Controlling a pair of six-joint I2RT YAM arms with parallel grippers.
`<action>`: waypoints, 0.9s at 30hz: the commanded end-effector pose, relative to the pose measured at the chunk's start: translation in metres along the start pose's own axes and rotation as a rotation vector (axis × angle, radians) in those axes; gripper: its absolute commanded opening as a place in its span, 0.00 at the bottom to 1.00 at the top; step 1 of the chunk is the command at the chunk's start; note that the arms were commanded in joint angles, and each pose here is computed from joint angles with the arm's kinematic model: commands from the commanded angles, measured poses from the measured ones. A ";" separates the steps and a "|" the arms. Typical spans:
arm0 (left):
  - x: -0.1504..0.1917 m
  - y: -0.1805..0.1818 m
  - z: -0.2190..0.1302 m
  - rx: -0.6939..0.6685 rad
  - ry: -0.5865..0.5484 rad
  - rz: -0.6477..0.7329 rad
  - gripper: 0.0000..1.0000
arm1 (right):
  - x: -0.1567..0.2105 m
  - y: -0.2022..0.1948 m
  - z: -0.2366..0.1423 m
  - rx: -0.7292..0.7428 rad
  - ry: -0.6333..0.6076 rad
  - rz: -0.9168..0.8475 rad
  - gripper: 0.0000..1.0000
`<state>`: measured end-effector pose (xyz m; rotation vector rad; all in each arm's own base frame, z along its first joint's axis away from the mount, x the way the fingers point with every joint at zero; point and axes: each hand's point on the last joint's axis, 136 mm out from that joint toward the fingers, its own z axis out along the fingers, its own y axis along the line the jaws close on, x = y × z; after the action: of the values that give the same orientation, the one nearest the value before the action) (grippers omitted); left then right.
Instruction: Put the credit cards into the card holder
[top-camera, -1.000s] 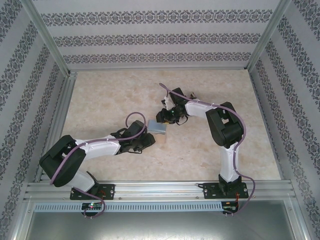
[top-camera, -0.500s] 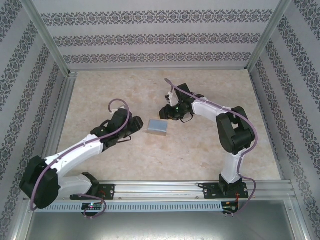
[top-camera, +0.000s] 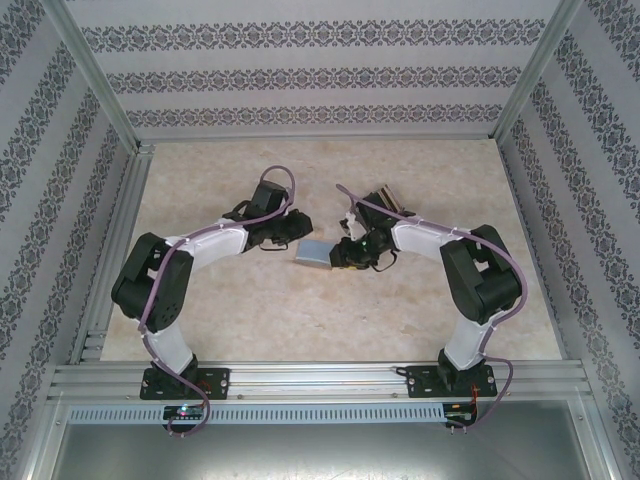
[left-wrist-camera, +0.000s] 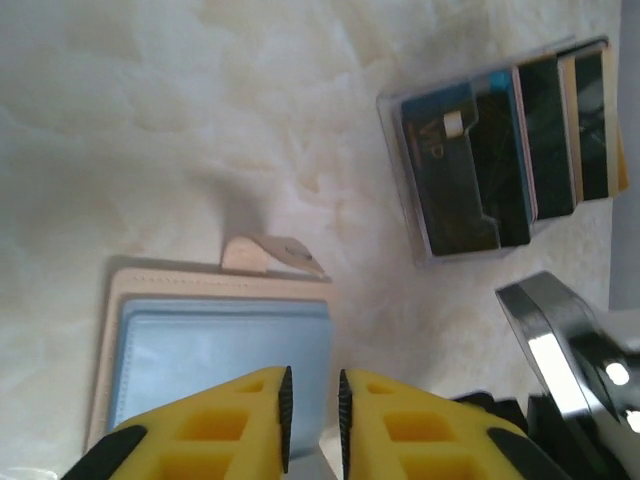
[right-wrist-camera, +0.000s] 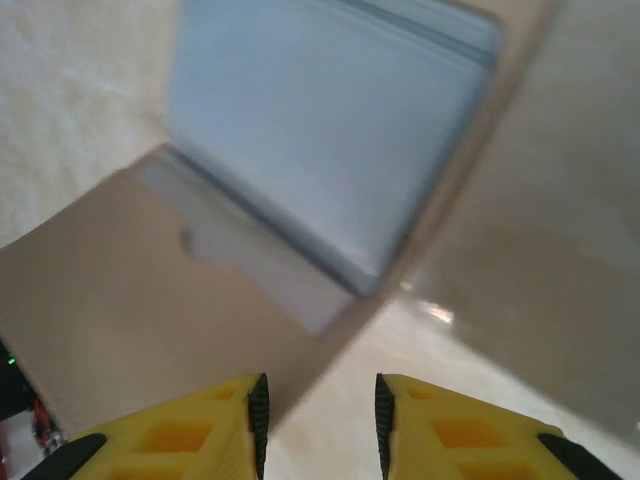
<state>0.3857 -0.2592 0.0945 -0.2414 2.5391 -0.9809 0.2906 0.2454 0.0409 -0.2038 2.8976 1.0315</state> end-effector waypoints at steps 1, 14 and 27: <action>0.014 0.001 -0.005 0.055 0.040 -0.011 0.16 | -0.013 -0.018 -0.003 0.039 -0.066 0.052 0.36; 0.071 0.021 -0.012 0.022 0.060 -0.098 0.14 | -0.071 -0.009 0.025 -0.031 -0.086 0.057 0.36; 0.097 0.007 0.019 0.017 0.093 -0.096 0.23 | -0.097 0.023 0.050 -0.080 -0.043 -0.010 0.36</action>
<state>0.2978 -0.2835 0.0465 -0.3001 2.6582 -1.0522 0.3865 0.3018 0.0276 -0.1644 2.7972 1.1420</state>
